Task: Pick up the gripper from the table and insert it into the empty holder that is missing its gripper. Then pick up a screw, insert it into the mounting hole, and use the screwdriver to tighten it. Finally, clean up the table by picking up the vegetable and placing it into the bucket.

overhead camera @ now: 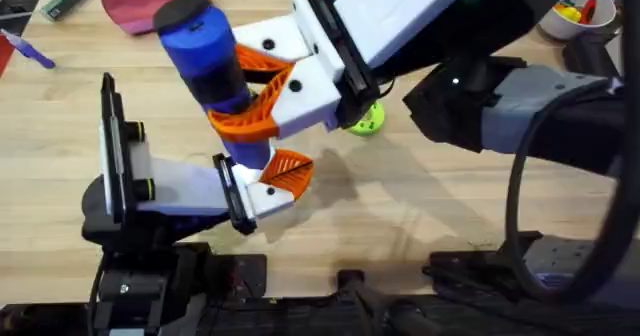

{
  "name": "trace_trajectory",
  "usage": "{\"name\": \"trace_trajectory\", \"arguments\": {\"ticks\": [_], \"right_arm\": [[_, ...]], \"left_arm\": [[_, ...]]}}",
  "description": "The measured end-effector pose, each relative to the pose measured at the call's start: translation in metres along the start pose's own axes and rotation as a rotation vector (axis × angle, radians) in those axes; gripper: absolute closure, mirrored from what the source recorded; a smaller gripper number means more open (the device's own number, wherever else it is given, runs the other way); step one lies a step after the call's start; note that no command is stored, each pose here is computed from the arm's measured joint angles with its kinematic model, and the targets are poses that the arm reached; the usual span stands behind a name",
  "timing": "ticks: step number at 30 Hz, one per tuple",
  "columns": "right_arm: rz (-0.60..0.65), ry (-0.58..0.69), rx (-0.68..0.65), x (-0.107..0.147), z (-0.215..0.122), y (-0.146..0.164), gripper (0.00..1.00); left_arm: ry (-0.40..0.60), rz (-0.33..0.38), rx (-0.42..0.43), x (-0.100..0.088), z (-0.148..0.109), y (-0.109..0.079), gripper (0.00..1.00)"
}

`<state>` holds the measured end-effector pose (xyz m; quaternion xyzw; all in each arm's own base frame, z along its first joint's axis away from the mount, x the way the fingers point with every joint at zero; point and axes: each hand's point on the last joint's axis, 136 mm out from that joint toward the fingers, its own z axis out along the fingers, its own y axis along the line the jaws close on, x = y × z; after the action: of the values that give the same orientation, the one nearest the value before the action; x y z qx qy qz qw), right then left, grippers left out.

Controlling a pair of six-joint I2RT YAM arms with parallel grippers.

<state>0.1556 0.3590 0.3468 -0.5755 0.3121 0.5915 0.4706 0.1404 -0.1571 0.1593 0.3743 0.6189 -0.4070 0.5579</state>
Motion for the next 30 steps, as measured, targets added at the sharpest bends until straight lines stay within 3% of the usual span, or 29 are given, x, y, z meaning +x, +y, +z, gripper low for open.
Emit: {"name": "trace_trajectory", "arguments": {"ticks": [30], "right_arm": [[0.025, 0.02, 0.004, 0.011, 0.001, -0.004, 0.977]], "left_arm": [[0.0, -0.001, -0.003, 0.0, 0.0, 0.001, 0.994]]}}
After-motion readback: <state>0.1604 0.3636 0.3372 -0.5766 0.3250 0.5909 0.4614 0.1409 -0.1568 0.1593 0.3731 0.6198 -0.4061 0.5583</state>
